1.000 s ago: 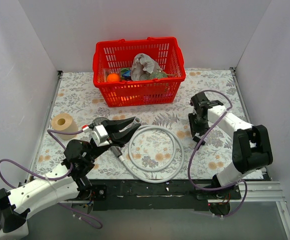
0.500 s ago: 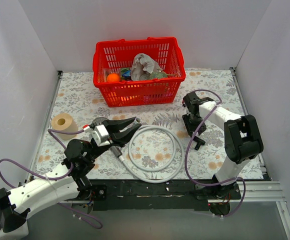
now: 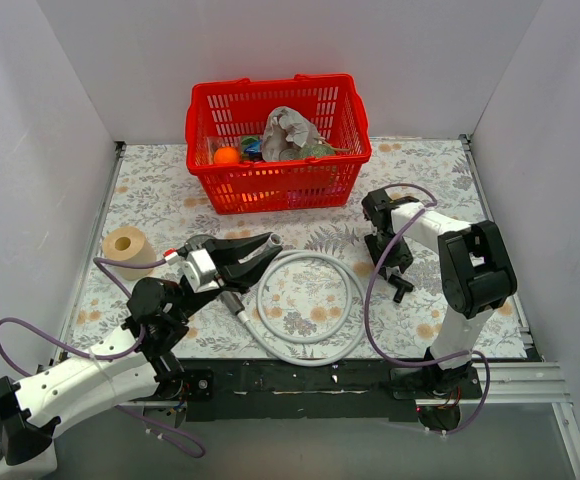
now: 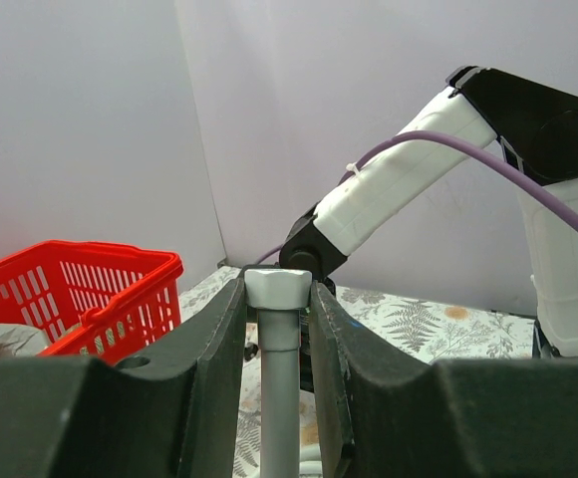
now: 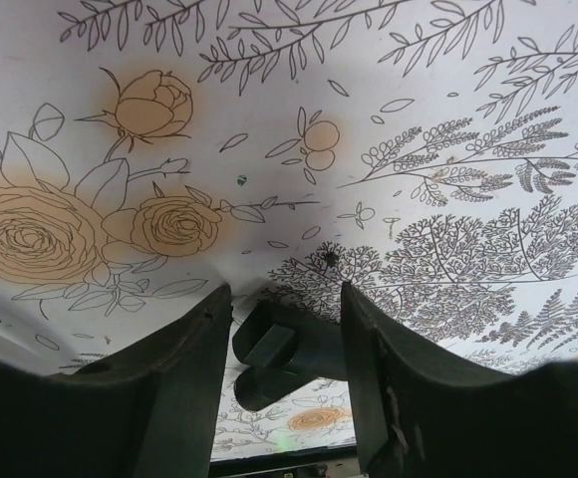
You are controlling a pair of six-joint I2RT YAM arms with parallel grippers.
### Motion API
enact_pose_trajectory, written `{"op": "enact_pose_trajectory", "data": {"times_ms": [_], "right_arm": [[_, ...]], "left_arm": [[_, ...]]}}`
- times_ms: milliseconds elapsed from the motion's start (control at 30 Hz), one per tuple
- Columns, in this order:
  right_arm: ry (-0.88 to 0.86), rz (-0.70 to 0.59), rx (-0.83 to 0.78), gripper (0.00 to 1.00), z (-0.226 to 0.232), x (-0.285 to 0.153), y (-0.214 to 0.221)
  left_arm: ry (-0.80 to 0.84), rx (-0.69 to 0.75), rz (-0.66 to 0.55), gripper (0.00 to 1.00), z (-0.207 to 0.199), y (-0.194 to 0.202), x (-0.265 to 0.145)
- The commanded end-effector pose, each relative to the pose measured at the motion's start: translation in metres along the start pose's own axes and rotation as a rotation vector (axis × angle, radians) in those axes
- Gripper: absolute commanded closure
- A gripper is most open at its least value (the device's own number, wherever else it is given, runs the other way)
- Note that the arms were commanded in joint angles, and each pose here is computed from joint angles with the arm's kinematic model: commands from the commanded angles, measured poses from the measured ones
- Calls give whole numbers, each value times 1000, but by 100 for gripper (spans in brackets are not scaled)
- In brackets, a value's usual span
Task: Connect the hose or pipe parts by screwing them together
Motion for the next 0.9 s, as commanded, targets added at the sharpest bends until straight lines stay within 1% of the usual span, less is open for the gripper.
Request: {"op": "enact_pose_trajectory", "data": {"times_ms": [0,133,233,333,367,467,600,867], "right_arm": [[20,62,12,47,1,11,8],[43,91,35,50,-2,13,15],[64,98,62,50,-6,11,18],[63,61,79,41,-10,2,16],[51,31,85,36,-11,-5,14],[2,-22,79,32,-6,-15,13],[-38,-43,66,29,-1,-16,17],[-66,-61,63,29,5,-13,24]], "left_arm": [[19,33,-84,100,-4,-32,6],[22,37,-88,100,-5,-34,4],[25,39,-88,100,-5,-35,4],[34,43,-85,100,-7,-36,4],[40,48,-85,100,-7,-36,4],[42,53,-82,100,-8,-37,3],[54,59,-80,100,-9,-37,2],[65,73,-79,100,-11,-41,3]]}}
Point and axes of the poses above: each gripper's point midway between its finger pads, its own x axis out along the fingers, its own z axis along the line the jaws close on, y = z × x, the point moved 4 cm from there along -x, back along the fingers, and after that the axes turned 13 degrees about -x, right-handed, at the moved point
